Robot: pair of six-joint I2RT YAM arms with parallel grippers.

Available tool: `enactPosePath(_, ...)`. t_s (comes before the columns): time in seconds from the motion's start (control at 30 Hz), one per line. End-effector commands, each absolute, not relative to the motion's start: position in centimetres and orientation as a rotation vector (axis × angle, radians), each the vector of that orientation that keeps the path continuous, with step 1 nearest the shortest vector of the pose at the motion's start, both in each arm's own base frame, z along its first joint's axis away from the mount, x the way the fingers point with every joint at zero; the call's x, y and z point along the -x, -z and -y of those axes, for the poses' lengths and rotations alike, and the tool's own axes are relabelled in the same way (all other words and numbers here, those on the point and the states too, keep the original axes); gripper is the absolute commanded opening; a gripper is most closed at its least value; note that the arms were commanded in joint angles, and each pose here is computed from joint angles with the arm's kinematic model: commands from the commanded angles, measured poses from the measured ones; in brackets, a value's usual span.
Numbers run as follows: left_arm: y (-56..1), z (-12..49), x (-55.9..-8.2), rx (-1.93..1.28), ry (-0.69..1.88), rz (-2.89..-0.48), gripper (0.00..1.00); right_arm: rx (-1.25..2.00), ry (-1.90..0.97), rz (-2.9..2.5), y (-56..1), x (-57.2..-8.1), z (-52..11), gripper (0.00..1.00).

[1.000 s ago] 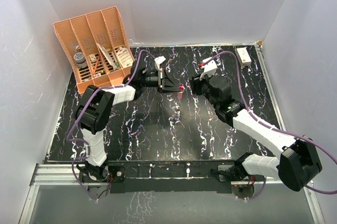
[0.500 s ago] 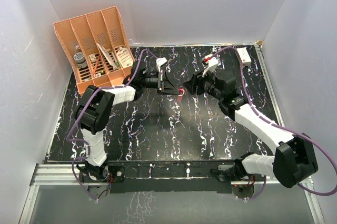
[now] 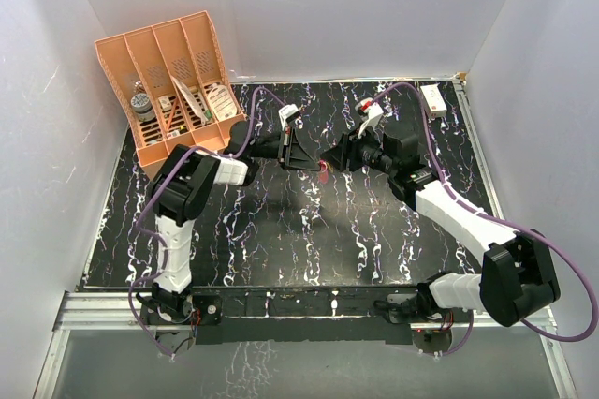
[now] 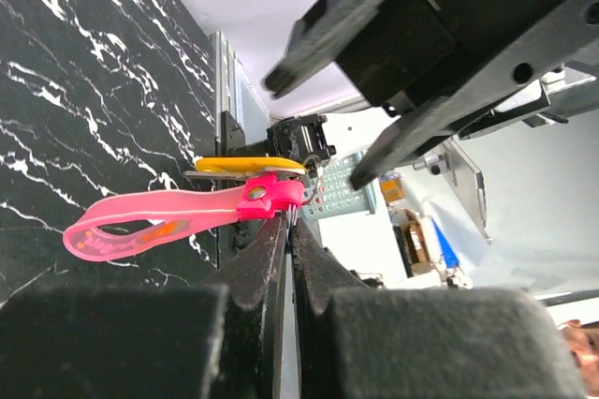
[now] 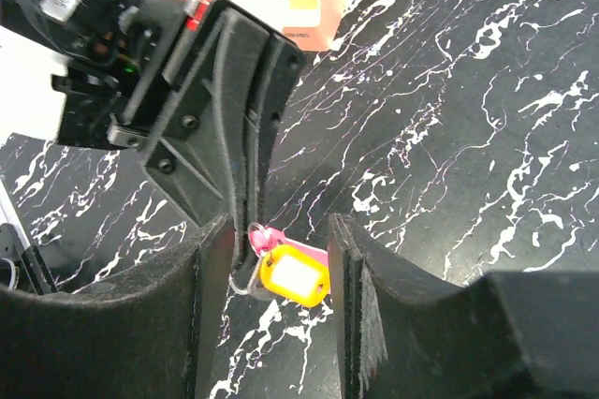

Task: Put the keys on the keyring

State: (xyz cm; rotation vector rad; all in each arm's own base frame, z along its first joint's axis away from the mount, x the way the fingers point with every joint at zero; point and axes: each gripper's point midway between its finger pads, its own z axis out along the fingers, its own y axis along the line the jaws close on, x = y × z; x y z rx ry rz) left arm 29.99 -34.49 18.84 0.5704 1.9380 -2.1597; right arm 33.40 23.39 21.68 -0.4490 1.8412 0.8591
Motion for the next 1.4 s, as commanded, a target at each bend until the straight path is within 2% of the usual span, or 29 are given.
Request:
enactPosePath(0.0,-21.1,33.9,-29.0,-0.668,2.212,-1.814,0.00,0.482,-0.896,-1.705,-25.7,-33.6,-24.0,0.41)
enactPosePath(0.17,-20.8,34.0,-29.3,-0.647,2.214,-1.829,0.00,0.494,-0.916,-1.706,-25.5,-33.4,-24.1,0.34)
enactPosePath(0.87,-21.6,34.1,-29.3,-0.665,2.203,-1.821,0.00,0.529,-0.977,-1.735,-24.0,-33.3,-25.1,0.34)
enactPosePath(1.37,-21.7,34.2,-29.3,-0.668,2.205,-1.822,0.00,0.542,-0.992,-1.730,-24.1,-33.3,-25.4,0.21)
